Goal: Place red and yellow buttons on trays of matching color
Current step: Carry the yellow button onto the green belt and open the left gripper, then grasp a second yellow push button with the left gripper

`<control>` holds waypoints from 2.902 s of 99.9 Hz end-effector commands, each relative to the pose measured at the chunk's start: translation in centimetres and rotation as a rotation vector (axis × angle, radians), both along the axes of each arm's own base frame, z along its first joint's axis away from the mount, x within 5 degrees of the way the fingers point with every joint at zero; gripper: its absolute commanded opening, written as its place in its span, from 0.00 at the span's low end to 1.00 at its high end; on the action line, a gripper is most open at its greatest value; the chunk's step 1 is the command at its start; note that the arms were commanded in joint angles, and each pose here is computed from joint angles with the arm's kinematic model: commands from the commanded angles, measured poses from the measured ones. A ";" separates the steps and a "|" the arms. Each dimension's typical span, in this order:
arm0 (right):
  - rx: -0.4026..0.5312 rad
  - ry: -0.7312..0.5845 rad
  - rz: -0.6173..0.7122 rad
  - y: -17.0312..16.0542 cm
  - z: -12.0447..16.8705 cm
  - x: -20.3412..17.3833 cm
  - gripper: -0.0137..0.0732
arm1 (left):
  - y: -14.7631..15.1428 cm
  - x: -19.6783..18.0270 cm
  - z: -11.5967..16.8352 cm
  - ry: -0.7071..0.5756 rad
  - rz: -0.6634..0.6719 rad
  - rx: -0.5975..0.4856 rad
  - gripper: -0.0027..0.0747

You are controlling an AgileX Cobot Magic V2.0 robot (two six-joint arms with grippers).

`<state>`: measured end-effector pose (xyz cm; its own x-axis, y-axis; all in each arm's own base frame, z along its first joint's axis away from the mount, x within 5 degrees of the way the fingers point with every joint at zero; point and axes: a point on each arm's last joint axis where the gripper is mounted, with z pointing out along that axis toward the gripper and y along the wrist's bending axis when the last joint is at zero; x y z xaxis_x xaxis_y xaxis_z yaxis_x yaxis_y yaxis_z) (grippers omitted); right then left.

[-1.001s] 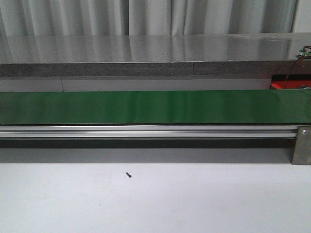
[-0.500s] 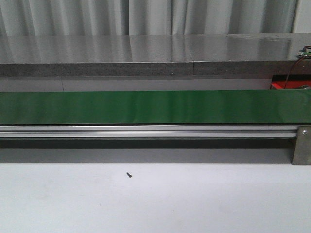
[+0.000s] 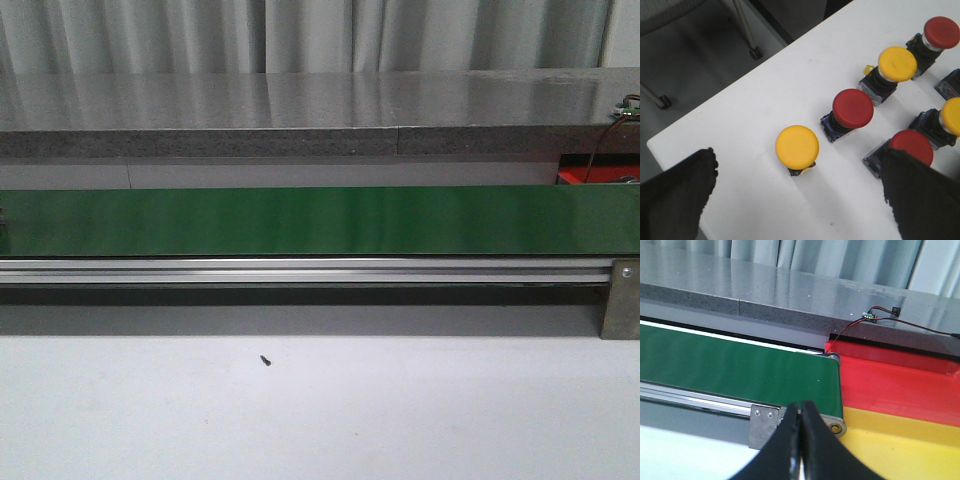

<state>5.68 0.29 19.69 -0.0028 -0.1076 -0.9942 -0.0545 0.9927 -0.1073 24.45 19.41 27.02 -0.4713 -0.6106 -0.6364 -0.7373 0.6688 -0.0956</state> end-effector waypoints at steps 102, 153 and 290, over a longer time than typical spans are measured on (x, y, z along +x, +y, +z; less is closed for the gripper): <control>0.001 -0.109 0.007 0.0 1.4 -0.2 0.06 | 3.4 4.1 -6.2 0.002 0.001 -0.015 0.86; 0.001 -0.109 0.007 0.0 1.4 -0.2 0.06 | 3.3 4.1 -6.2 0.000 0.003 -0.018 0.66; 0.001 -0.109 0.007 0.0 1.4 -0.2 0.06 | -5.4 3.0 4.8 -0.185 -0.200 0.085 0.16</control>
<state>5.68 0.29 19.69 -0.0028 -0.1076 -0.9942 -0.0545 0.9927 -0.1073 26.83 15.82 28.79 -0.4916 -0.5451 -0.6791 -0.6395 0.7553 -0.1434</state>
